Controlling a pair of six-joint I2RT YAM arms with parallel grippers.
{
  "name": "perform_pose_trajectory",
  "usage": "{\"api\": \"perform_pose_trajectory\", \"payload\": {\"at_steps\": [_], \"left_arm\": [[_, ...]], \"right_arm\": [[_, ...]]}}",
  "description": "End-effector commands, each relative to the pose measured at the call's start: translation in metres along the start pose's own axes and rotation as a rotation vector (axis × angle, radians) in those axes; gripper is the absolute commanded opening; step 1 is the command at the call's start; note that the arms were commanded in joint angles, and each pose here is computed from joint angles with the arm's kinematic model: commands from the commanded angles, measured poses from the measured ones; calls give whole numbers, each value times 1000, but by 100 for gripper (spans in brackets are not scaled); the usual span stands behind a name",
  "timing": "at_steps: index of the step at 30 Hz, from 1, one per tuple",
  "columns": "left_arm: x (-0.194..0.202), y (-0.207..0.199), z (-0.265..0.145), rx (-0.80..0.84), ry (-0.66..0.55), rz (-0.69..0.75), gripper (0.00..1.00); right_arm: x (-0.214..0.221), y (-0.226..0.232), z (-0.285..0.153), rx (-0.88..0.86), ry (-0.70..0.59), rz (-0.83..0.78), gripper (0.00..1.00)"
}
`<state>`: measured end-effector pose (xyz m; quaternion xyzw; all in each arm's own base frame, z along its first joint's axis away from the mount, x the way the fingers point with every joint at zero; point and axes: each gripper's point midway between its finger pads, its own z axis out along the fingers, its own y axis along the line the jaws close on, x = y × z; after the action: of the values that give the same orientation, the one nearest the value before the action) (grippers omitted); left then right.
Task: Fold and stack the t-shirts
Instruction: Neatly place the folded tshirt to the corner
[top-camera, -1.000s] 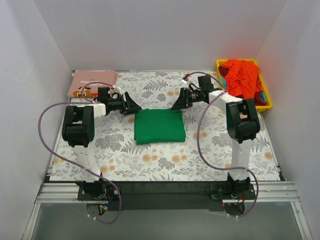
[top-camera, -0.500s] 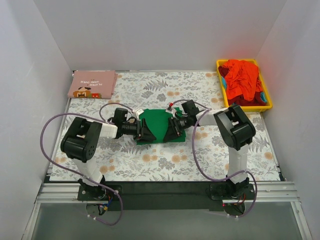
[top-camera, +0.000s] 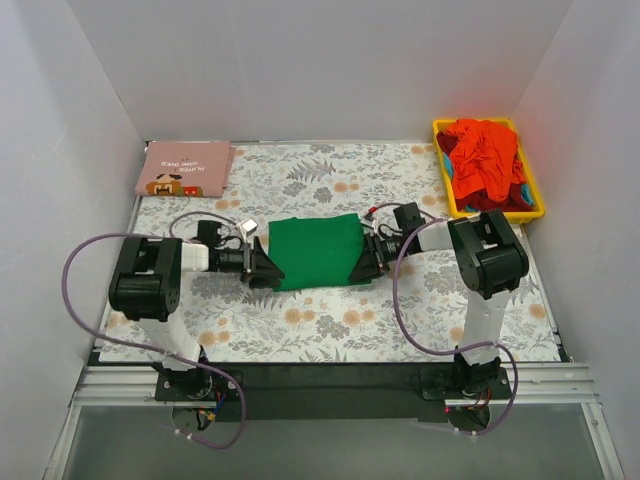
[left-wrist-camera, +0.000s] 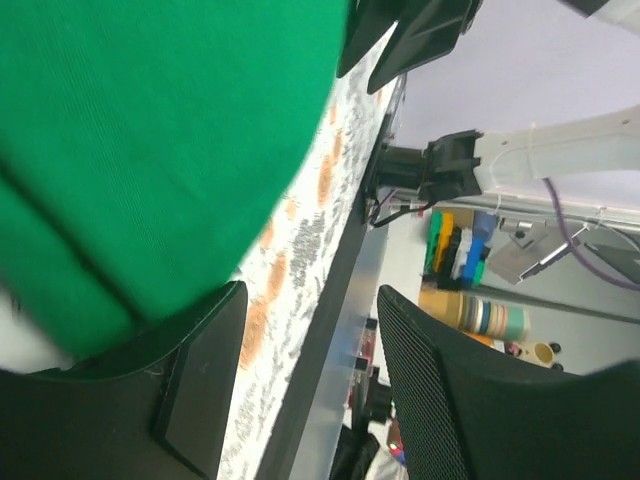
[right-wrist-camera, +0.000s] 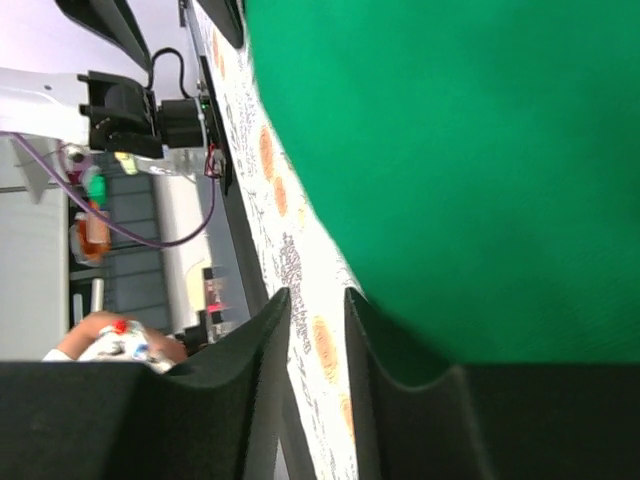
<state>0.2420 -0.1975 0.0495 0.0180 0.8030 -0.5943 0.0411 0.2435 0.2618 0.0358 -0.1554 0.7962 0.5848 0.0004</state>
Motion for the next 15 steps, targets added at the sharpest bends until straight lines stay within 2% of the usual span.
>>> {"api": "perform_pose_trajectory", "payload": {"at_steps": [1,2,3,4,6,8,9,11,13,14,15], "left_arm": [[-15,-39,-50,29,-135,151,55],[-24,-45,-62,18,-184,180,56],[-40,-48,-75,-21,-249,219,57],[-55,-51,-97,-49,-341,181,58],[-70,-64,-121,-70,-445,209,60],[-82,-65,-149,-125,-559,178,66],[-86,-61,-166,-146,-618,156,70],[-90,-63,-184,-159,-678,138,83],[-95,-56,-202,-211,-730,97,87],[-99,-49,-207,-264,-736,112,88],[-96,-39,-209,-312,-725,67,88]], "right_arm": [[-22,40,-16,30,-48,-179,37],[-32,55,-22,54,-77,-264,41],[-52,54,-28,153,-119,-317,47],[-60,57,-29,200,-131,-368,50],[-82,64,-32,315,-146,-471,54],[-90,66,-28,381,-138,-500,55],[-97,71,-19,445,-125,-593,56],[-104,72,-13,546,-120,-674,55],[-105,90,13,580,-81,-807,55],[-108,89,17,641,-71,-839,55],[-100,97,37,637,-29,-907,54]]}}
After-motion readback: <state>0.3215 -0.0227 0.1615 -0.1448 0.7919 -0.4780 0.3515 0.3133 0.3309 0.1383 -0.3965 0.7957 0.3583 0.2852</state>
